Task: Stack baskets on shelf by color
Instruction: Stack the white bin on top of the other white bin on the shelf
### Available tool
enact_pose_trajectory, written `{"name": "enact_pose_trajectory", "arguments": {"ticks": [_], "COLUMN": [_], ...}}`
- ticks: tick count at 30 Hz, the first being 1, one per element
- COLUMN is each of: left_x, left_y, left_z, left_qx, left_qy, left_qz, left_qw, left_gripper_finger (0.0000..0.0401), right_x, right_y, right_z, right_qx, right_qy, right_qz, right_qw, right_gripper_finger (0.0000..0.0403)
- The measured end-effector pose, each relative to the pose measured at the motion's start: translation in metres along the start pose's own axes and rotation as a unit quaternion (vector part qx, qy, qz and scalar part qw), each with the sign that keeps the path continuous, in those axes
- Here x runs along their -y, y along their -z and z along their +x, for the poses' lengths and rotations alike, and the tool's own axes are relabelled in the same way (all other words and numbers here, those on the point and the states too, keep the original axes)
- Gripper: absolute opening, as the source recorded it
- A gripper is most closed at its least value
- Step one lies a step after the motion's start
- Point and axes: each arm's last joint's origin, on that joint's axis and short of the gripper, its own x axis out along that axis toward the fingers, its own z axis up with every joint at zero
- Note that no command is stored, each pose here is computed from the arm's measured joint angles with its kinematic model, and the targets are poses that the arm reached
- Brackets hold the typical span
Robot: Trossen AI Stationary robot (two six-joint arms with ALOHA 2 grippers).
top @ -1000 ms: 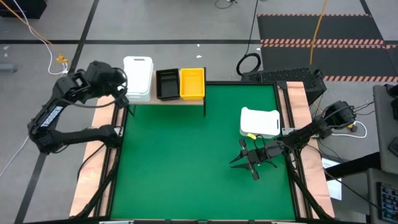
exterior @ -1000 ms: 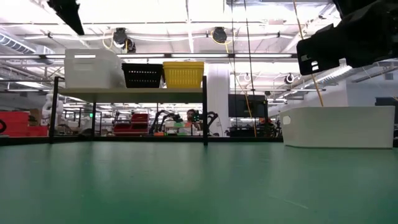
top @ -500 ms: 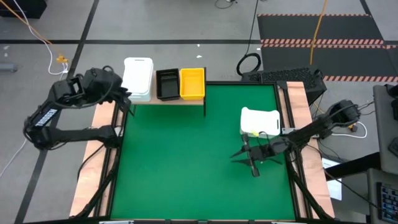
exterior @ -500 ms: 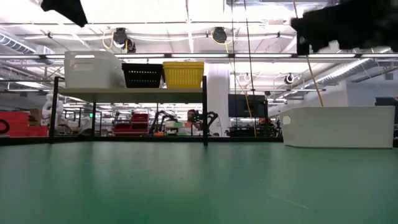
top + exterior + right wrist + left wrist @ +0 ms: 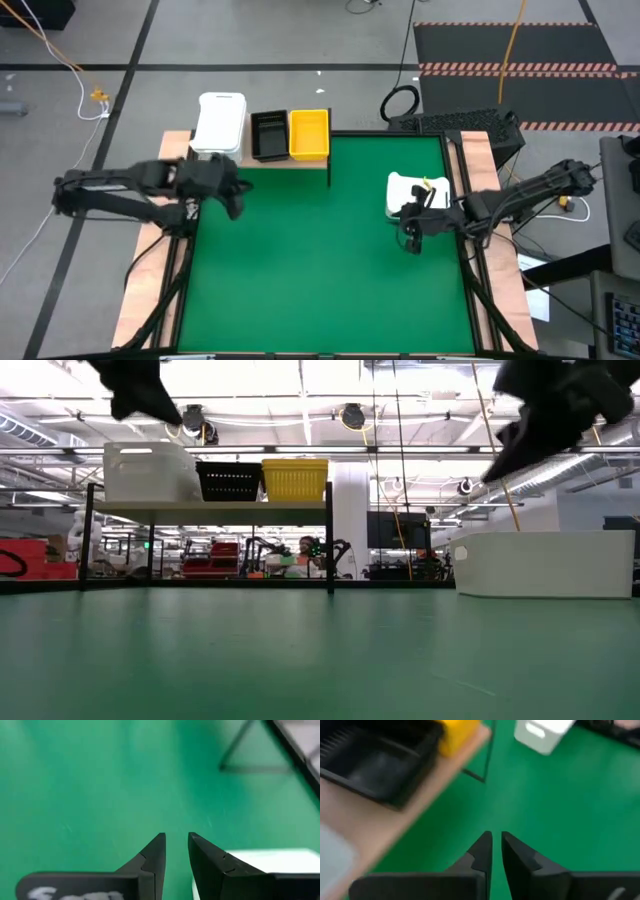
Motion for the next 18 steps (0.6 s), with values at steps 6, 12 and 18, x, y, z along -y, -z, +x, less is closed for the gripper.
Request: {"name": "enact_pose_trajectory", "arguments": {"ticks": [6, 12, 18], "left_x": [0.023, 0.052, 0.072], "left_y": [0.031, 0.042, 0.057], "left_z": [0.035, 0.046, 0.061], "left_qx": [-0.029, -0.034, -0.062], "left_qy": [0.032, 0.06, 0.048], "left_qz": [0.016, 0.033, 0.051], "left_qw": [0.999, 0.997, 0.996], "left_gripper_finger": [0.0035, 0.0035, 0.0035], "right_x": [0.009, 0.008, 0.019], "right_y": [0.014, 0.018, 0.019], "right_z": [0.006, 0.019, 0.032], "right_qx": [-0.085, -0.136, -0.145], "right_qy": [0.04, 0.029, 0.111], "right_qz": [0.043, 0.048, 0.081], "right_qw": [0.995, 0.989, 0.98], "right_gripper_finger": [0.0076, 0.0127, 0.0192]}}
